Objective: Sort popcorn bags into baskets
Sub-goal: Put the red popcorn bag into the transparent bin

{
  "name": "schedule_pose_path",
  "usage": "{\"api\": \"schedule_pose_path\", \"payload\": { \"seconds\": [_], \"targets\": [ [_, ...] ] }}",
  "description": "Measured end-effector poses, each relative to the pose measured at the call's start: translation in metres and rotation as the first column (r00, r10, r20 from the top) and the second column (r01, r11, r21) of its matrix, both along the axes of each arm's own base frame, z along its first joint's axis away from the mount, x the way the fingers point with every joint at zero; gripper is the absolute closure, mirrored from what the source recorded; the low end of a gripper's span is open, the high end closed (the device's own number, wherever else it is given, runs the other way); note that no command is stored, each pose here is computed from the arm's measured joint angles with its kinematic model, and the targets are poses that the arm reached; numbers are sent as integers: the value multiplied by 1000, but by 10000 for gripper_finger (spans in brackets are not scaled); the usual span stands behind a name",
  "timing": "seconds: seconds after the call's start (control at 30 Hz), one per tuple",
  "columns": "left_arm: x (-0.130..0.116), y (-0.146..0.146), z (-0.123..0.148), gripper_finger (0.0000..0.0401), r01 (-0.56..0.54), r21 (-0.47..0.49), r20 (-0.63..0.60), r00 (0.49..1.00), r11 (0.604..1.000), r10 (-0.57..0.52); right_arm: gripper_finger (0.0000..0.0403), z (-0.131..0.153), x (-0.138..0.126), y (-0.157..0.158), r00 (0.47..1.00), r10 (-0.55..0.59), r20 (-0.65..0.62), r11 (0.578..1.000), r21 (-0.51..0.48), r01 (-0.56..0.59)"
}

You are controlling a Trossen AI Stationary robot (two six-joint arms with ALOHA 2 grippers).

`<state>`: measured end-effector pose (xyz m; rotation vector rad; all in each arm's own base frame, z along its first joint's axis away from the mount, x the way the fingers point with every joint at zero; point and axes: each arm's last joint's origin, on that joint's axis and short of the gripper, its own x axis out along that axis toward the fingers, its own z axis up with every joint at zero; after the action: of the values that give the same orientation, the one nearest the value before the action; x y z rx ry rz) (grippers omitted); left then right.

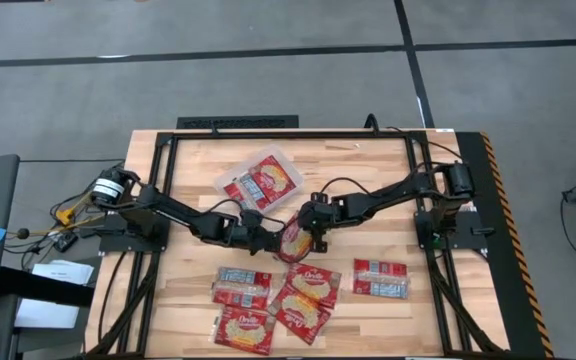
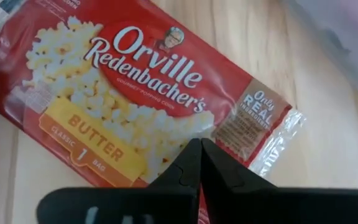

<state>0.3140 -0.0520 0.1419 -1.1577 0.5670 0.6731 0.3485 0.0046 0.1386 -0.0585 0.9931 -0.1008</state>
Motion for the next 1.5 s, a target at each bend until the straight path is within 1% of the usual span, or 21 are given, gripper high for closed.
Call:
{"api": "schedule_pose_path", "payload": {
  "seconds": [0.03, 0.1, 0.17, 0.23, 0.27, 0.33, 0.47, 0.53, 0.6, 0.7, 0.8, 0.97, 1.1, 1.2, 1.3, 1.4, 1.5],
  "targets": [
    [4, -1, -2, 211, 1, -7, 21, 1000, 1000, -1, 375, 0, 0, 0, 1000, 2, 3, 1000, -1, -2],
    [3, 1, -5, 190, -1, -9, 6, 1000, 1000, 1, 381, 0, 1, 0, 1000, 10, 13, 1000, 12, -10],
    [8, 2, -7, 169, -2, -24, 36, 999, 1000, 3, 387, 2, 3, 1, 999, 16, 35, 1000, 20, -17],
    [8, 3, -9, 152, 4, -40, 30, 1000, 999, -3, 390, 3, 4, 1, 998, 24, 52, 1000, 17, -25],
    [10, 4, -9, 145, 10, -42, 37, 999, 999, -8, 390, 3, 4, 1, 998, 27, 53, 999, 15, -28],
    [11, 5, -11, 136, 8, -45, 36, 999, 999, -7, 388, 5, 0, 1, 1000, 24, 15, 1000, 19, -25],
    [12, 6, -10, 132, 11, -43, 43, 999, 999, -9, 379, 18, -13, 6, 998, -20, -54, 999, 46, 23],
    [12, 6, -10, 131, 16, -36, 47, 999, 999, -15, 380, 21, -20, 12, 998, -20, -57, 998, 51, 23],
    [12, 6, -10, 131, 18, -37, 49, 999, 999, -16, 385, 19, -24, 19, 998, -16, -63, 999, 49, 19],
    [12, 6, -10, 131, 18, -37, 49, 999, 999, -16, 394, 9, -26, 22, 997, -11, -82, 999, 41, 15],
    [13, 6, -9, 131, 30, -36, 57, 998, 999, -28, 392, -5, -22, 20, 996, -19, -87, 999, 39, 22],
    [13, 7, -9, 131, 40, -36, 58, 998, 999, -38, 374, -15, -7, 16, 1000, -25, -12, 999, 37, 25],
    [15, 9, -10, 131, 48, -39, 64, 997, 998, -46, 379, -17, 5, 14, 1000, -8, 13, 999, 45, 7],
    [16, 10, -10, 143, 68, -44, 67, 996, 997, -65, 389, -16, 13, 14, 1000, 15, 15, 999, 33, -15],
    [15, 10, -11, 176, 64, -57, 66, 996, 996, -60, 391, -14, 18, 14, 1000, 28, 4, 999, 23, -28],
    [16, 10, -11, 231, 33, -94, 72, 997, 995, -27, 382, -8, 19, 12, 999, 41, -20, 999, 16, -41],
    [16, 10, -11, 303, 14, -115, 80, 997, 993, -5, 373, 4, 16, 9, 999, 41, -14, 999, -2, -41]
  ]
}}
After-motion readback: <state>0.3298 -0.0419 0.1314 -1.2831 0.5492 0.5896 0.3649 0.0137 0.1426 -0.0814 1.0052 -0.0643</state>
